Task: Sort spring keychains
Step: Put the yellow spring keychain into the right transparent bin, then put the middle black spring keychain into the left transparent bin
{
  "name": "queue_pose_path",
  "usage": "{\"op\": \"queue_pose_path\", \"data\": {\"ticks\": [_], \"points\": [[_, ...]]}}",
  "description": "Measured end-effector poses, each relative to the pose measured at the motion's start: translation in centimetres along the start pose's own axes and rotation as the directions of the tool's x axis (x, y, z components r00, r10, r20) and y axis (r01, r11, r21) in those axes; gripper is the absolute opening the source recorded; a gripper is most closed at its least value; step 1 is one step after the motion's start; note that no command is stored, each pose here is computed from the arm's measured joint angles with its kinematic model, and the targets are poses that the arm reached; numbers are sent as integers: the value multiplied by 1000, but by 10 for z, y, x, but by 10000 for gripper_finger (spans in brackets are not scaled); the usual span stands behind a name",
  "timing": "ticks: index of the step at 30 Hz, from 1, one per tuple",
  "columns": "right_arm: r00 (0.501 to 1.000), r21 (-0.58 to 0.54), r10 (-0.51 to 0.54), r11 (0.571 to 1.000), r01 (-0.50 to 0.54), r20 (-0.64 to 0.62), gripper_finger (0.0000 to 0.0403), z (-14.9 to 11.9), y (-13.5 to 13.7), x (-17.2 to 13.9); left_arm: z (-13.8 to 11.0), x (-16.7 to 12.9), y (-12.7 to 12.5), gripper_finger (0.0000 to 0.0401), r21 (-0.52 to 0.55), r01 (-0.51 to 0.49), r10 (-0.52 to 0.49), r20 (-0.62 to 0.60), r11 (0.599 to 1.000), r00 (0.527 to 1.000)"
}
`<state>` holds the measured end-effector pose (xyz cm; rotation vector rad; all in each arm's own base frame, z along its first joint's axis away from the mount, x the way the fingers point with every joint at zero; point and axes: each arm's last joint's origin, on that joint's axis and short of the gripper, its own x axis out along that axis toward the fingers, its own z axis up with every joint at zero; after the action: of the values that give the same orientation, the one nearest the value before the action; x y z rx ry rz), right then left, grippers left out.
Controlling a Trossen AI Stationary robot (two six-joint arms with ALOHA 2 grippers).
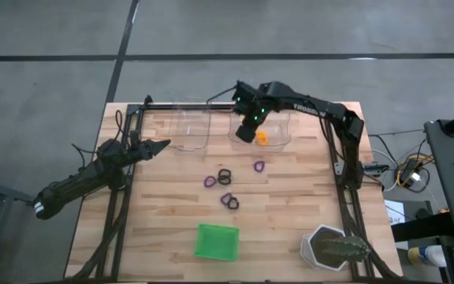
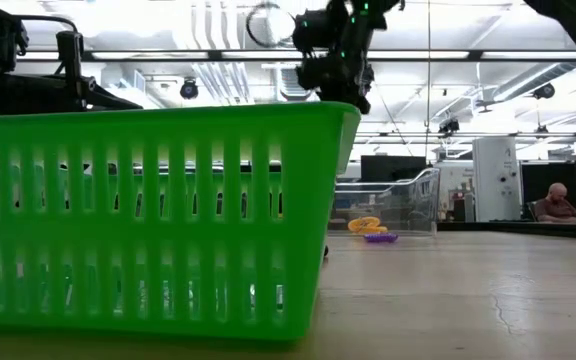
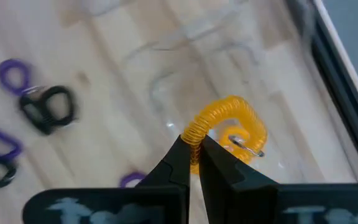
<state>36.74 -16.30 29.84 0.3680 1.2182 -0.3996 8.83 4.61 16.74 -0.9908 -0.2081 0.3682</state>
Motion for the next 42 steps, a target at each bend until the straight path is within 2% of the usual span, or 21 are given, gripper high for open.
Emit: {"op": "queue_pose_path", "data": {"ticks": [5,14,20,27,33,40,42], "points": [[999,67,9,998,-6,-34,12,2,-24,11,0,0,0,0,0,0,0,0,1000,1000],[991,73,6,997,4,-137,13,-15,-31,53,0,0,0,0,0,-1,1,-1,1000,1000],[990,108,17,994,-2,-143,13,-28,-39,84,0,0,0,0,0,-5,5,2,1000,1000],[985,130,17,991,6,-172,17,-38,-43,96,0,0,0,0,0,-5,5,1,1000,1000],[987,131,-11,991,32,-159,56,-37,-44,97,0,0,0,0,0,-5,5,1,1000,1000],[989,130,-10,991,30,-147,144,-35,-44,94,0,0,0,0,-3,-4,4,2,1000,1000],[989,127,-6,992,25,-145,168,-33,-43,89,0,0,0,0,-39,-4,4,2,999,1000]]}}
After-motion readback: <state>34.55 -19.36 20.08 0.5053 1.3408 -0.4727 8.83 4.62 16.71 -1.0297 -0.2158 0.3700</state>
